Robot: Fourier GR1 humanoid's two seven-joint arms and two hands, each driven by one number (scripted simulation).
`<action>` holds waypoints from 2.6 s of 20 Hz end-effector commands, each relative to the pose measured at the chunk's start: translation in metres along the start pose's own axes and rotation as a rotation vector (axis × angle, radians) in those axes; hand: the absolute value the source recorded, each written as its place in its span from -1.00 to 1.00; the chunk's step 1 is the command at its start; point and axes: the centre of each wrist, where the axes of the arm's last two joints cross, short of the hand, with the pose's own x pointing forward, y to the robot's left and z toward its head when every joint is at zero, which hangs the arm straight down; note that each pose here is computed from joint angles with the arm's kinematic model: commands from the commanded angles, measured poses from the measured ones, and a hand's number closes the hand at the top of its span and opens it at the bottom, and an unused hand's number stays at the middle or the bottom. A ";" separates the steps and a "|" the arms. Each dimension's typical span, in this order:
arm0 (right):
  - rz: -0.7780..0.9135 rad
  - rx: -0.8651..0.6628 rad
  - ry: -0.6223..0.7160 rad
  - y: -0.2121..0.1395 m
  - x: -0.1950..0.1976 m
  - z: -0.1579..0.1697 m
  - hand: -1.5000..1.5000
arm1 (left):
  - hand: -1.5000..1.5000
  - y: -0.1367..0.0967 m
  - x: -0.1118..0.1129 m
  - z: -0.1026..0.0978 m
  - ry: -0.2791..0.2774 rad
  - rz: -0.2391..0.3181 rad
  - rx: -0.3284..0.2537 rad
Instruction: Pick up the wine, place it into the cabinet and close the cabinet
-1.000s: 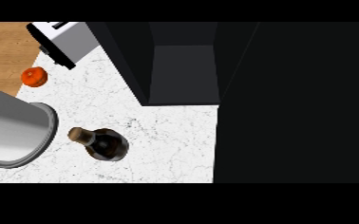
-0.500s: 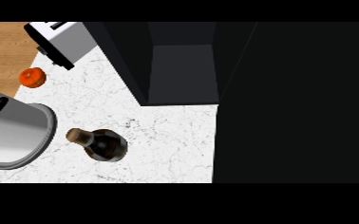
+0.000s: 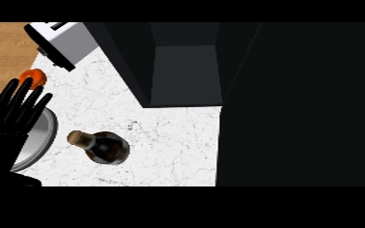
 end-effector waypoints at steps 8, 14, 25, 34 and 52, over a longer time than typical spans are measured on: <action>-0.080 0.051 -0.059 0.008 0.034 0.023 -1.00 | -1.00 0.033 -0.077 -0.016 0.064 -0.072 0.067; -0.078 0.049 -0.059 -0.001 0.031 0.031 -1.00 | -1.00 0.065 -0.110 0.007 0.087 -0.019 0.072; -0.082 0.033 -0.075 0.001 0.014 0.023 -1.00 | -1.00 0.055 -0.178 0.016 0.193 0.089 -0.074; -0.075 0.043 -0.064 0.002 0.026 0.016 -1.00 | -1.00 0.057 -0.211 0.016 0.203 0.177 -0.076; -0.060 0.054 -0.062 0.004 0.022 0.021 -1.00 | 1.00 0.013 -0.251 -0.005 0.182 0.381 -0.134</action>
